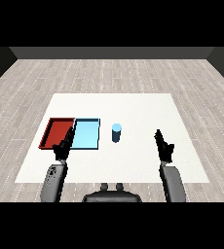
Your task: Pick the blue can and put it in the blue box
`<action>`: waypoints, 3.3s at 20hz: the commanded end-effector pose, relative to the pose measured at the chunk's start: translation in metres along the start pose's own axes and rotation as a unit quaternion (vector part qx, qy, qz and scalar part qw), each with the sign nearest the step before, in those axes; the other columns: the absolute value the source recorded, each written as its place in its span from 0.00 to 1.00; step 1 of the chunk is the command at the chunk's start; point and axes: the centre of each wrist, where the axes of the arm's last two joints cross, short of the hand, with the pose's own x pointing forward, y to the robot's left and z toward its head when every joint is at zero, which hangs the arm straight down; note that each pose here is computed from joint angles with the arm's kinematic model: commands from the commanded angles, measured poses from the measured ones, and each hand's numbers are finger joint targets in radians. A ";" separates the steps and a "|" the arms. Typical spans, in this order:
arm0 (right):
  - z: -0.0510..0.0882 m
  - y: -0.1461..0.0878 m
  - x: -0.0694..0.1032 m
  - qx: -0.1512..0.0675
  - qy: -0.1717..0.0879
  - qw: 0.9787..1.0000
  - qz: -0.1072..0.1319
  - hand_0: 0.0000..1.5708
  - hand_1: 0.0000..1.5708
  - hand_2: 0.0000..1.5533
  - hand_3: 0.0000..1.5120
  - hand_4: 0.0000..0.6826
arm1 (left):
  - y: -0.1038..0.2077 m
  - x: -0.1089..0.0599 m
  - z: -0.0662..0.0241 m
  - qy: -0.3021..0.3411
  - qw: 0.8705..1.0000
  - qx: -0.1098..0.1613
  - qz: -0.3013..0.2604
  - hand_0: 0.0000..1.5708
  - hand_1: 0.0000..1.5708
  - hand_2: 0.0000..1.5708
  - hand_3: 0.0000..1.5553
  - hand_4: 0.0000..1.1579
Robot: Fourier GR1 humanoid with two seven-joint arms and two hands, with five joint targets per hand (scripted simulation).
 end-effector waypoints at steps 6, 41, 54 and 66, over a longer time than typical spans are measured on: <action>-0.075 0.076 0.038 0.032 -0.049 0.998 -0.003 0.00 0.00 0.00 0.00 0.00 | 0.006 0.015 0.0027 -0.009 1.000 0.016 0.000 0.00 0.00 0.00 0.00 0.00; -0.098 0.117 0.029 0.090 -0.129 0.969 -0.192 0.00 0.00 0.00 0.00 0.00 | 0.020 0.005 0.0031 -0.226 0.972 0.004 0.070 0.00 0.00 0.00 0.00 0.00; -0.081 0.142 -0.023 0.097 -0.097 0.965 -0.224 0.00 0.00 0.00 0.00 0.00 | -0.003 0.010 0.0079 -0.222 0.972 0.003 0.082 0.00 0.00 0.00 0.00 0.00; -0.102 0.165 -0.020 0.101 -0.082 0.964 -0.232 0.00 0.00 0.00 0.00 0.00 | 0.020 0.014 -0.0033 -0.222 0.972 0.010 0.082 0.00 0.00 0.00 0.00 0.00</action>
